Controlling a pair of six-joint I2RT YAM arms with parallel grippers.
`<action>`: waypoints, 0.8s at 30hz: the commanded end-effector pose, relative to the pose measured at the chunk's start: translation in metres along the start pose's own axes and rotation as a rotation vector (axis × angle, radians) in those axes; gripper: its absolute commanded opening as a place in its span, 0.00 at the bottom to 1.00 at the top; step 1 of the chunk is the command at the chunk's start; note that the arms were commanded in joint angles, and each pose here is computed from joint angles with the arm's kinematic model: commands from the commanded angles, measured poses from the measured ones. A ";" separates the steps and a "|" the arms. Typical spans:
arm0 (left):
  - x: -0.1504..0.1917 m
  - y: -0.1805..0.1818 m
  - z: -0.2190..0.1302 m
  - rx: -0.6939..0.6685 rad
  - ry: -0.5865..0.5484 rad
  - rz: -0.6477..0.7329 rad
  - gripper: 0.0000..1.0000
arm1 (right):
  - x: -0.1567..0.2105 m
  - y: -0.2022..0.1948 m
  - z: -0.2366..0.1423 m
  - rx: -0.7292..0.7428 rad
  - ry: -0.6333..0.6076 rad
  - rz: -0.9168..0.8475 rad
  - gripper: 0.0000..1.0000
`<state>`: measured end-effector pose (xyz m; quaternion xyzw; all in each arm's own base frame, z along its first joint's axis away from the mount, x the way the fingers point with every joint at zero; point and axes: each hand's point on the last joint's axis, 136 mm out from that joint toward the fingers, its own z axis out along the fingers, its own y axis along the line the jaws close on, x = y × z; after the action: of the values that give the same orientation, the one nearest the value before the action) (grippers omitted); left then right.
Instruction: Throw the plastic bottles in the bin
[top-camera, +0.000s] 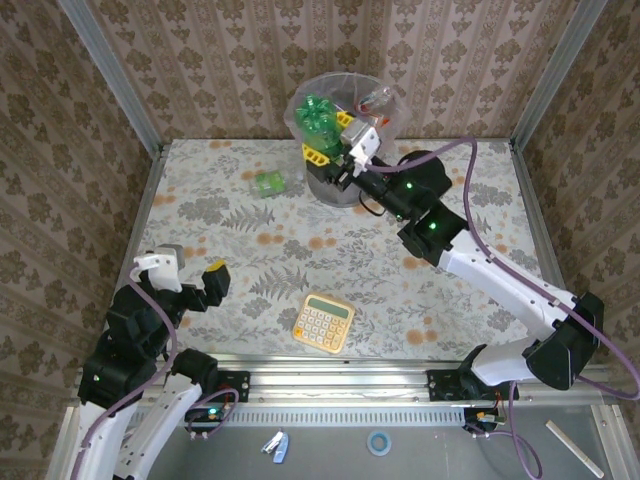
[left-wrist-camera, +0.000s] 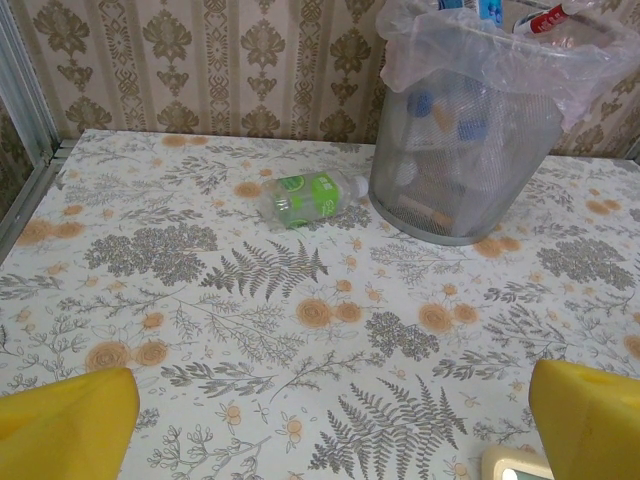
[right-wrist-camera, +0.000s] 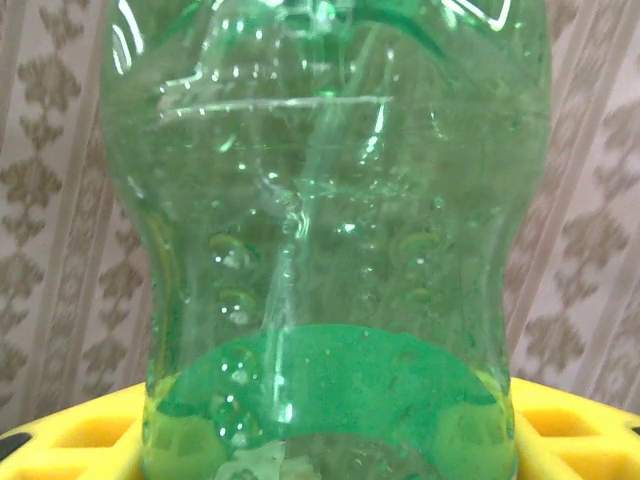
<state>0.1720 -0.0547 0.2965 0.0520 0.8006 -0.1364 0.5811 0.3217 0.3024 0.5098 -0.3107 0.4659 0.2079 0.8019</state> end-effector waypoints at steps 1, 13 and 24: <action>-0.005 0.000 0.000 -0.002 -0.030 0.001 1.00 | -0.069 -0.023 -0.016 0.114 -0.278 -0.079 0.32; -0.007 0.003 0.000 -0.019 -0.034 -0.005 1.00 | -0.045 -0.058 0.008 0.205 -0.209 -0.045 0.32; -0.017 -0.016 0.025 0.033 0.077 -0.095 1.00 | 0.156 -0.130 0.059 0.219 0.488 0.289 0.59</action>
<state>0.1910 -0.0679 0.2927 0.0477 0.8271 -0.1438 0.5412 0.4821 0.2568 0.5079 -0.2070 0.5789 0.1612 0.7720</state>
